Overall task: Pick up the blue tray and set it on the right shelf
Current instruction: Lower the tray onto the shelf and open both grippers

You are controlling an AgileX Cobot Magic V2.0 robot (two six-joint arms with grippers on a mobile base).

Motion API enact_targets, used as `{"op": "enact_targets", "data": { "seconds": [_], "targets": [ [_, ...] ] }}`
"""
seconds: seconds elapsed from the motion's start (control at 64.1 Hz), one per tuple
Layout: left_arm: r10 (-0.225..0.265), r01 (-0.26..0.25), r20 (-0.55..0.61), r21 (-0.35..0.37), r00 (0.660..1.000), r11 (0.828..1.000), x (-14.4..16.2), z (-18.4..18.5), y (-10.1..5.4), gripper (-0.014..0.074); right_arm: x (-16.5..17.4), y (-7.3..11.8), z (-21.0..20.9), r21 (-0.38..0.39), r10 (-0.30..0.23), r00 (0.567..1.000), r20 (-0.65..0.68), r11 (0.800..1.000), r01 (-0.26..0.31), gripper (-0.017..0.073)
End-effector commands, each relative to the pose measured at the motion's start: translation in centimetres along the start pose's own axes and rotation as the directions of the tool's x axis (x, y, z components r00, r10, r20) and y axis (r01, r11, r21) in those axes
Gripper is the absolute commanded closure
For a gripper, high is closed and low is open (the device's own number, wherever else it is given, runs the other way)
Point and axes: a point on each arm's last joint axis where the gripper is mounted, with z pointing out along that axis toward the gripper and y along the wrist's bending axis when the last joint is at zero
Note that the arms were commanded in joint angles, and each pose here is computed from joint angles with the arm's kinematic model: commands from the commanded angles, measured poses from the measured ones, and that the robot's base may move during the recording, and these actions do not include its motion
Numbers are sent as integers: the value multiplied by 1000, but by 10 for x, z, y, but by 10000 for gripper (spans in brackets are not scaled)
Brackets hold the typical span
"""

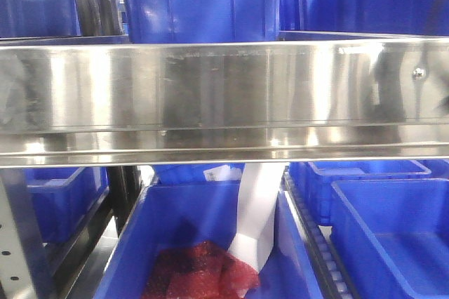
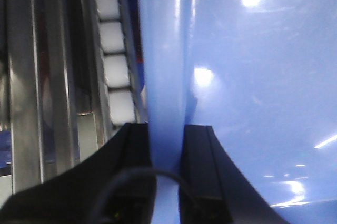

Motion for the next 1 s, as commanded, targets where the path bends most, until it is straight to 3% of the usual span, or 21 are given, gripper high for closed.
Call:
{"op": "enact_targets", "data": {
  "seconds": [0.0,0.234,0.343,0.452,0.53,0.608,0.686,0.826,0.982],
  "targets": [
    [-22,10,117,104,993,995,-14,-9,-13,642,-14,10,0,-95,15,996,91,995,-7,504],
    [-10,10,4,86,1000,996,-17,36,-9,637,-10,5,52,-25,16,999,-30,1000,-16,501],
    [2,-2,-3,86,1000,996,-17,38,-9,574,-9,5,56,-21,0,999,-41,1000,0,467],
    [2,-2,-1,86,1000,996,-17,38,-9,414,-9,5,55,-23,-5,999,-37,1000,4,299],
    [2,-2,-3,86,1000,996,-17,38,-9,265,-9,5,54,-21,-5,999,-39,1000,4,77],
    [-2,2,-5,94,1000,996,-17,38,-10,139,-8,4,53,-14,-5,998,-55,1000,4,-85],
    [-8,9,-15,111,1000,994,-16,36,-11,78,-6,3,52,-6,-4,997,-73,1000,4,-67],
    [-18,22,-26,151,999,988,-12,25,-16,99,-8,1,34,-14,0,999,-48,1000,-1,-62],
    [-10,2,45,168,999,986,-7,-10,-19,186,-11,-4,-2,-42,12,1000,27,999,-11,-62]
  ]
}}
